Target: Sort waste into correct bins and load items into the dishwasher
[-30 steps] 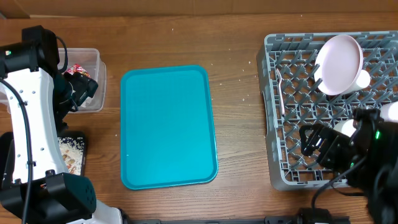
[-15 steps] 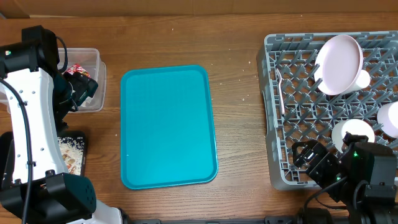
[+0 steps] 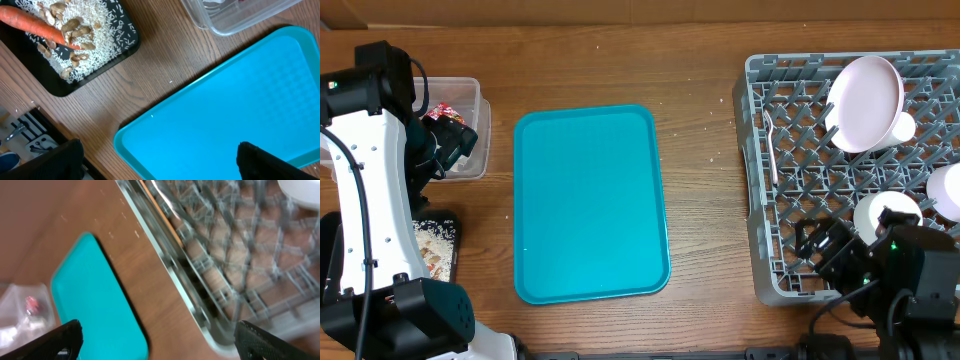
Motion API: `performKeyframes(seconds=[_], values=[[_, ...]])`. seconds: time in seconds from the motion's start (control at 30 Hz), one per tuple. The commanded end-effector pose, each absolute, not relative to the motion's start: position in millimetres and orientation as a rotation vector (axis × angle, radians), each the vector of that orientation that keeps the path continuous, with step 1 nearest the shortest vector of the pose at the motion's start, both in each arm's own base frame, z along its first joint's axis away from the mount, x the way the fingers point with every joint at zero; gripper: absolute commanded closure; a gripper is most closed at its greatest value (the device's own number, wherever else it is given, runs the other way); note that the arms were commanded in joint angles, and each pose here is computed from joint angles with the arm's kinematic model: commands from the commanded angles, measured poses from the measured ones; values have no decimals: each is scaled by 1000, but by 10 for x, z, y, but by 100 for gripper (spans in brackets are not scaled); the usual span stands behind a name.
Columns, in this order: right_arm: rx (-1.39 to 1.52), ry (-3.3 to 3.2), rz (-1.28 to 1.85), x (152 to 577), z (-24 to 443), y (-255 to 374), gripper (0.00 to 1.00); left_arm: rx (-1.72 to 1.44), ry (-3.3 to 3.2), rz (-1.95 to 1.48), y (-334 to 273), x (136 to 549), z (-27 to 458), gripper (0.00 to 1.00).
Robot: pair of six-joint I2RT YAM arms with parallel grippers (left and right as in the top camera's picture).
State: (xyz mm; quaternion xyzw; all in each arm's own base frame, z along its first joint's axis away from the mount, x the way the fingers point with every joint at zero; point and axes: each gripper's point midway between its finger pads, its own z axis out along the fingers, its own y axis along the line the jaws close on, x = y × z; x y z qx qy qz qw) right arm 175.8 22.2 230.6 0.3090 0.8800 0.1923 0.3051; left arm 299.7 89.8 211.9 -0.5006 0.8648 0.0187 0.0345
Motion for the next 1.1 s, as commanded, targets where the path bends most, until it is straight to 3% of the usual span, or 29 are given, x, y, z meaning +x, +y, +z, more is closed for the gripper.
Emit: performKeyframes(seconds=[0.0, 0.33, 1.07], values=[[760, 2257, 481, 1835, 2280, 173, 0, -1535, 2665, 72, 890, 3000, 2106, 0], [183, 1879, 580, 2178, 2442, 491, 0, -1535, 2665, 72, 890, 3000, 2106, 0], [85, 1462, 499, 2362, 2178, 381, 0, -1535, 2665, 72, 890, 3000, 2106, 0]])
